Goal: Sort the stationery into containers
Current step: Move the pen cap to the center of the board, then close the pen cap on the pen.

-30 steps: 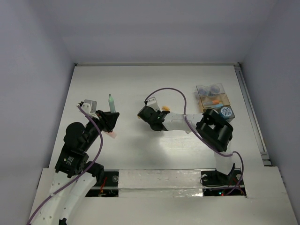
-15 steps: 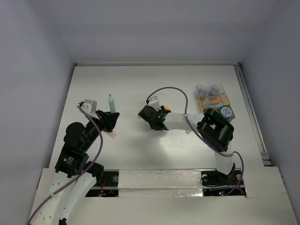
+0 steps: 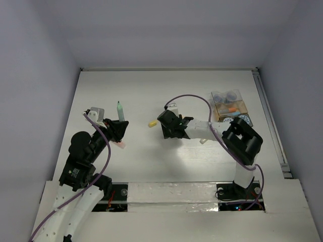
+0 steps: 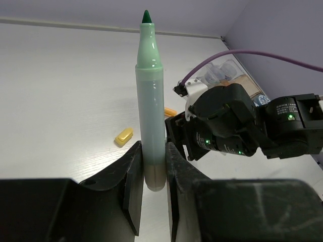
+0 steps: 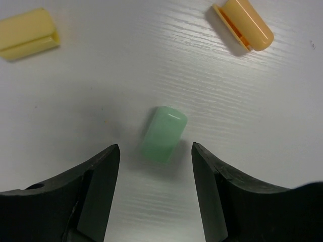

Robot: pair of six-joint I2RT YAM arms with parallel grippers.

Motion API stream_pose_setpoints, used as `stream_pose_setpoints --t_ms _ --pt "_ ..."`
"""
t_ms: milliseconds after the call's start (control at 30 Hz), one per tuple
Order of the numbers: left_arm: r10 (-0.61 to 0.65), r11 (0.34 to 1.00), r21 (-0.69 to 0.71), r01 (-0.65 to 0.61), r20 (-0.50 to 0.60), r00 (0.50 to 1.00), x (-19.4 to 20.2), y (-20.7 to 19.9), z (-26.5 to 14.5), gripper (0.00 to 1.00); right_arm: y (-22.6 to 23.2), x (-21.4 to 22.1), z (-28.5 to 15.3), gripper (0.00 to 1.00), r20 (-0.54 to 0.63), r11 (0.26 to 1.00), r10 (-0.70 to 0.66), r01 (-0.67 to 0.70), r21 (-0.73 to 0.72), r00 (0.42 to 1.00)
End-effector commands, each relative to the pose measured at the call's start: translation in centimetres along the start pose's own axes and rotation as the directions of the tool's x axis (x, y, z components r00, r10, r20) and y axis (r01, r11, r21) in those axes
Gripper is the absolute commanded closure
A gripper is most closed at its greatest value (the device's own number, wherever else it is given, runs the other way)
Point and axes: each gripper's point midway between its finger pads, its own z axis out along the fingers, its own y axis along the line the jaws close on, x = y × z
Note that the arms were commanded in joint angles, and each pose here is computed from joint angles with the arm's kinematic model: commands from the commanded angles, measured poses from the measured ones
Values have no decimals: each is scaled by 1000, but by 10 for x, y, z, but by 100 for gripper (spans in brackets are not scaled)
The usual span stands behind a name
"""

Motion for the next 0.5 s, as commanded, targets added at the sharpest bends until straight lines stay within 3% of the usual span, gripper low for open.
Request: stream_pose_setpoints --t_ms 0,233,433,467 --pt "7 999 34 -9 59 998 -18 -9 -1 100 4 -21 1 36 35 992 102 -100 -72 994" --pt "8 999 36 -10 52 999 -16 -9 0 100 4 -19 17 38 17 992 108 -106 -66 994" --pt "9 999 39 -11 46 999 -15 -9 1 100 5 -15 23 44 2 993 105 -105 -52 994" --pt "9 999 37 -11 45 999 -15 -9 2 100 4 -15 24 49 2 993 106 -106 -50 994"
